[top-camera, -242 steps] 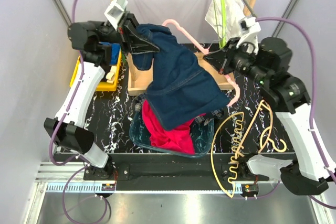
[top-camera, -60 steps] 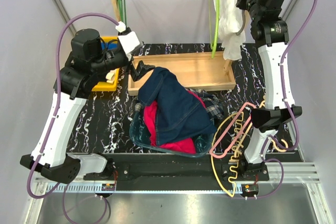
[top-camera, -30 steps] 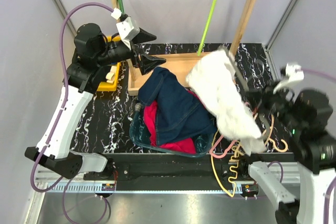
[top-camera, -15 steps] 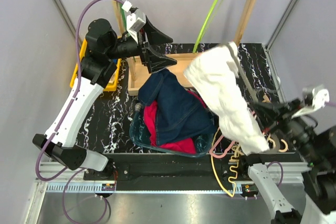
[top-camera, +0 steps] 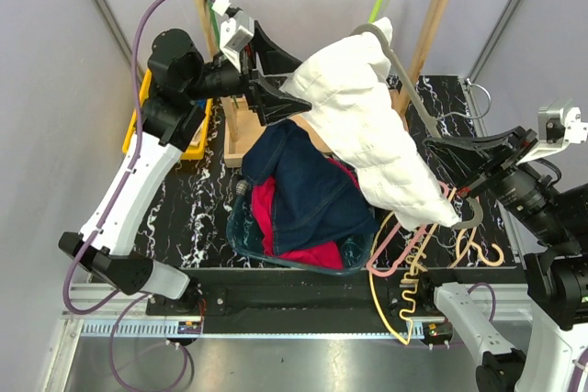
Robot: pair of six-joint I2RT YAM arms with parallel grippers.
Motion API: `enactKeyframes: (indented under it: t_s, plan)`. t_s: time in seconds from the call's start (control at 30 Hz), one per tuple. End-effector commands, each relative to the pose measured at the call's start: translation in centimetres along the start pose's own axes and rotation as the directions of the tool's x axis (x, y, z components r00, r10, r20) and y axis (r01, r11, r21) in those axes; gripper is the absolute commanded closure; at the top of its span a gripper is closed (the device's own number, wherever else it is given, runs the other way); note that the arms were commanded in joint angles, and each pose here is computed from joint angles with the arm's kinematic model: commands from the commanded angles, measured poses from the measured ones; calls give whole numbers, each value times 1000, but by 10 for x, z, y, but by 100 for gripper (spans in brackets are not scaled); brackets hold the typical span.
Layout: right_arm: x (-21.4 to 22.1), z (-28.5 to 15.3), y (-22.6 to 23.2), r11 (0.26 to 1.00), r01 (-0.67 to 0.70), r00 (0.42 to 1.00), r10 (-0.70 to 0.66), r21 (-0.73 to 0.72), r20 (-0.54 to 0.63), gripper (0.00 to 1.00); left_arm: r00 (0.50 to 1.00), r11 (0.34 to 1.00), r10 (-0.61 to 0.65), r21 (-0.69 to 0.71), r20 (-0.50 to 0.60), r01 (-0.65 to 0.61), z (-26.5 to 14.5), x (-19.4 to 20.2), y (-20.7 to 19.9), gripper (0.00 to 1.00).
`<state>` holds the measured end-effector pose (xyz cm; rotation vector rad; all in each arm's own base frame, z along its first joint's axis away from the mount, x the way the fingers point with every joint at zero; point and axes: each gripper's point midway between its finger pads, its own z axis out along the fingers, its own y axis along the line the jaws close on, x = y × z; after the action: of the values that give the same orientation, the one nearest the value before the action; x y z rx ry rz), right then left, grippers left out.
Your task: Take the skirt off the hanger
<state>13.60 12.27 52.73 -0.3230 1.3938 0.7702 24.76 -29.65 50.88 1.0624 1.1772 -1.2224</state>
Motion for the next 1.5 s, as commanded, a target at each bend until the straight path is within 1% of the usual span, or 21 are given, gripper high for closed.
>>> enactKeyframes:
  t_s: [0.0, 0.1, 0.27, 0.33, 0.37, 0.4, 0.43, 0.5, 0.6, 0.7, 0.87, 0.93, 0.97, 1.0, 1.07, 1.13, 1.23, 1.37, 1.4, 1.43, 1.47]
  plan:
    - [-29, 5, 19, 994, 45, 994, -35, -99, 100, 100, 997, 998, 58, -21, 42, -57, 7, -14, 10, 1]
    - [-28, 6, 19, 994, 47, 995, -38, -103, 94, 100, 992, 994, 102, -36, 70, -99, 7, -28, 15, 1]
    - [-25, 14, 15, 993, 24, 995, -13, -115, 95, 100, 994, 997, -19, 79, 108, 10, 17, -41, 1, 1]
    - [-28, 17, 14, 993, 24, 993, -10, -120, 115, 100, 992, 986, -93, 150, 82, 80, 22, -35, -7, 6]
    - [-24, 20, 9, 994, 15, 994, -2, -113, 112, 100, 993, 980, -94, 181, 77, 79, 25, -34, -13, 13]
    - [-25, 22, 6, 994, 15, 993, -3, -104, 117, 100, 993, 972, -107, 216, 56, 92, 25, -30, -19, 32]
    - [-24, 24, 4, 995, 14, 993, -3, -97, 115, 100, 994, 967, -103, 241, 49, 88, 24, -31, -24, 51]
    - [-19, 26, -7, 998, 16, 994, -10, -53, 112, 100, 994, 952, -112, 287, 21, 101, 22, -31, -32, 100]
    - [-2, 27, -35, 997, 11, 996, -18, 70, 88, 100, 993, 938, -115, 330, -4, 110, 14, -43, -41, 100]
    - [36, 26, -69, 979, -19, 1000, 21, 202, -7, 100, 997, 938, -70, 343, 36, 53, 2, -74, -49, 100]
    - [96, 23, -118, 920, -72, 990, 114, 385, -87, 100, 973, 931, 144, 308, 181, -195, -14, -145, -78, 100]
    - [101, 14, -130, 888, -64, 992, 106, 454, -69, 100, 938, 918, 242, 253, 250, -304, -26, -168, -90, 100]
    - [109, 6, -148, 842, -52, 993, 103, 537, -65, 100, 895, 909, 306, 179, 325, -376, -37, -191, -102, 100]
    - [112, -1, -155, 818, -32, 994, 87, 575, -68, 100, 880, 916, 321, 120, 351, -382, -41, -197, -93, 100]
    - [112, -20, -168, 753, -12, 998, 53, 658, -41, 100, 801, 898, 427, -92, 419, -430, -66, -229, -75, 100]
    - [105, -34, -169, 724, 1, 1000, 13, 690, -16, 100, 728, 825, 565, -274, 389, -494, -93, -248, -61, 100]
    - [99, -52, -174, 668, 11, 1000, -21, 744, 4, 100, 650, 724, 679, -462, 341, -513, -130, -271, -40, 100]
    - [88, -64, -169, 648, -9, 998, -42, 762, 47, 100, 681, 727, 671, -437, 292, -530, -134, -261, -34, 100]
    - [84, -68, -168, 639, -24, 997, -41, 769, 66, 100, 733, 783, 603, -407, 315, -470, -133, -251, -23, 100]
    - [78, -73, -166, 632, -30, 995, -55, 774, 83, 100, 731, 797, 594, -368, 334, -479, -127, -247, -32, 100]
    - [74, -77, -167, 615, -39, 994, -60, 788, 96, 100, 764, 827, 553, -330, 332, -456, -122, -239, -32, 100]
